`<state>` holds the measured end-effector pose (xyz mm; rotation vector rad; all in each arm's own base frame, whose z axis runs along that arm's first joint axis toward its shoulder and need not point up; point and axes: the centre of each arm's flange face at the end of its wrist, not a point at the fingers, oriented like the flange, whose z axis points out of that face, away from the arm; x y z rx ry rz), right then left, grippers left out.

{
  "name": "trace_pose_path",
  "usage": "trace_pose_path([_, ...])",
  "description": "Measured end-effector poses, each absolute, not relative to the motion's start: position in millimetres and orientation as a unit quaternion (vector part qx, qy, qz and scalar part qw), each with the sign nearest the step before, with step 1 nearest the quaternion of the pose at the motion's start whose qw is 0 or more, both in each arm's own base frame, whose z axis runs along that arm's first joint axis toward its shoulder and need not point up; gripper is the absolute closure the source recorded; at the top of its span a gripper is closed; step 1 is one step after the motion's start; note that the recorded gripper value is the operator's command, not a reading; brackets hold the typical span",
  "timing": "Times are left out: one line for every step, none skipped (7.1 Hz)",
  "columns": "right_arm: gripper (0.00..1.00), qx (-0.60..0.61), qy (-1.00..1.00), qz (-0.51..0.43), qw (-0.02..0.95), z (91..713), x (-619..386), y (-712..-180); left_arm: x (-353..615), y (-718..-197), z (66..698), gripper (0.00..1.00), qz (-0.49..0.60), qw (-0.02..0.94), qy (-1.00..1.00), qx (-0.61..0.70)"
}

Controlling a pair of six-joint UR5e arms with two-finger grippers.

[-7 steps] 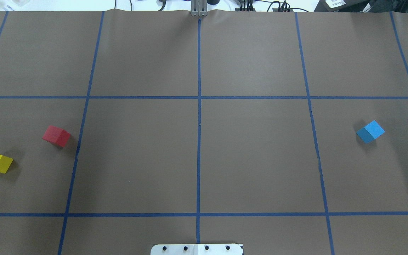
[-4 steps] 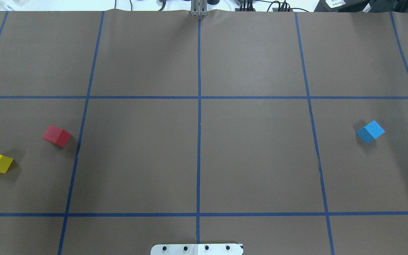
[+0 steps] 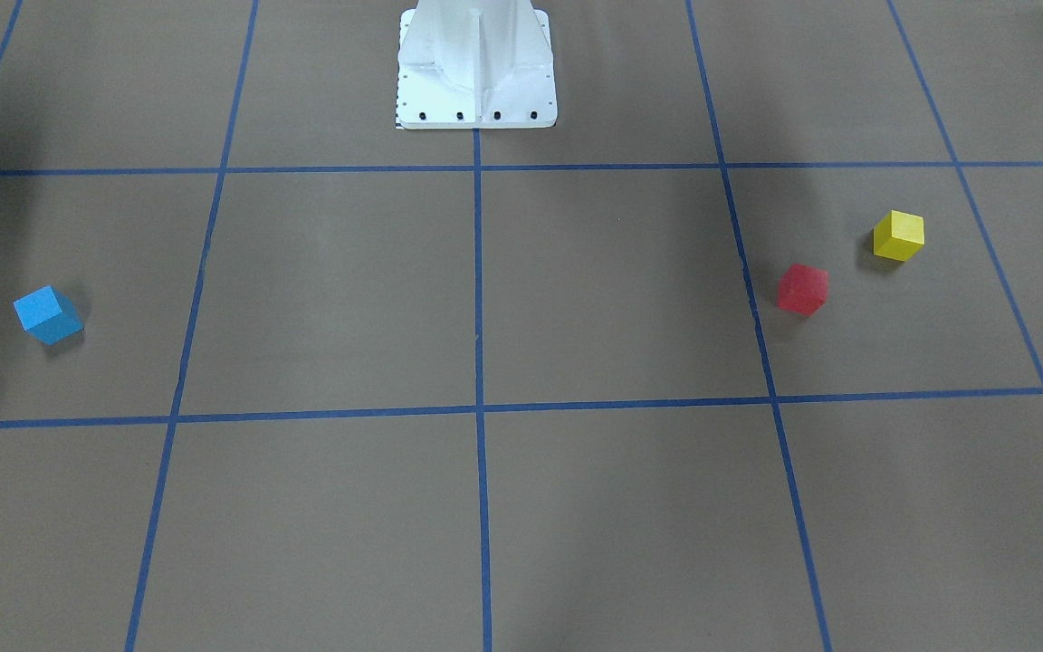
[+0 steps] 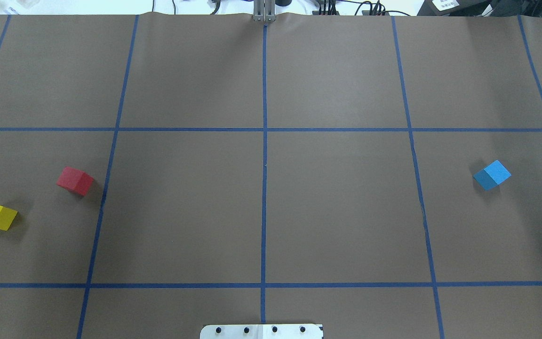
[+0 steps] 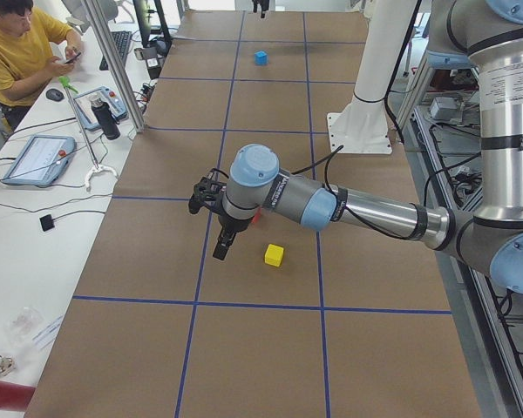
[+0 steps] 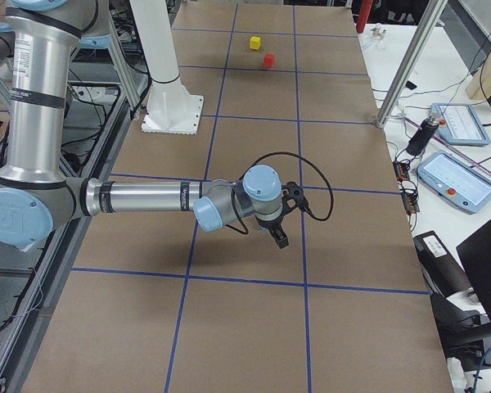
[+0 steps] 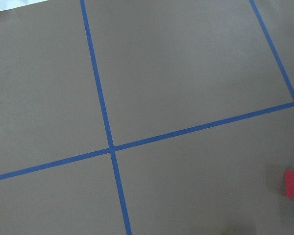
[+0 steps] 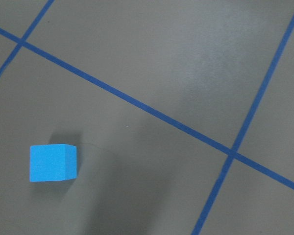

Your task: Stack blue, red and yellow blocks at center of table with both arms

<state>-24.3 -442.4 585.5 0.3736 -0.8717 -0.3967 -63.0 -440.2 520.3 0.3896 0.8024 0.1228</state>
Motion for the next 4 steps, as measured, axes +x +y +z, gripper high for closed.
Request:
trace_pose_path([0.0, 0.175, -0.417, -0.179, 0.874, 585, -49, -434, -63, -440, 520, 0.0, 0.06, 0.9, 0.388, 0.189])
trace_pose_path([0.0, 0.172, -0.413, -0.167, 0.879, 587, -75, -423, -63, -440, 520, 0.0, 0.06, 0.9, 0.388, 0.19])
trace_pose_path([0.0, 0.168, -0.406, -0.158, 0.884, 589, -100, -415, -63, -440, 519, 0.0, 0.06, 0.9, 0.388, 0.19])
trace_pose_path([0.0, 0.165, -0.395, -0.155, 0.89, 589, -125, -411, -63, -440, 519, 0.0, 0.06, 0.9, 0.388, 0.191])
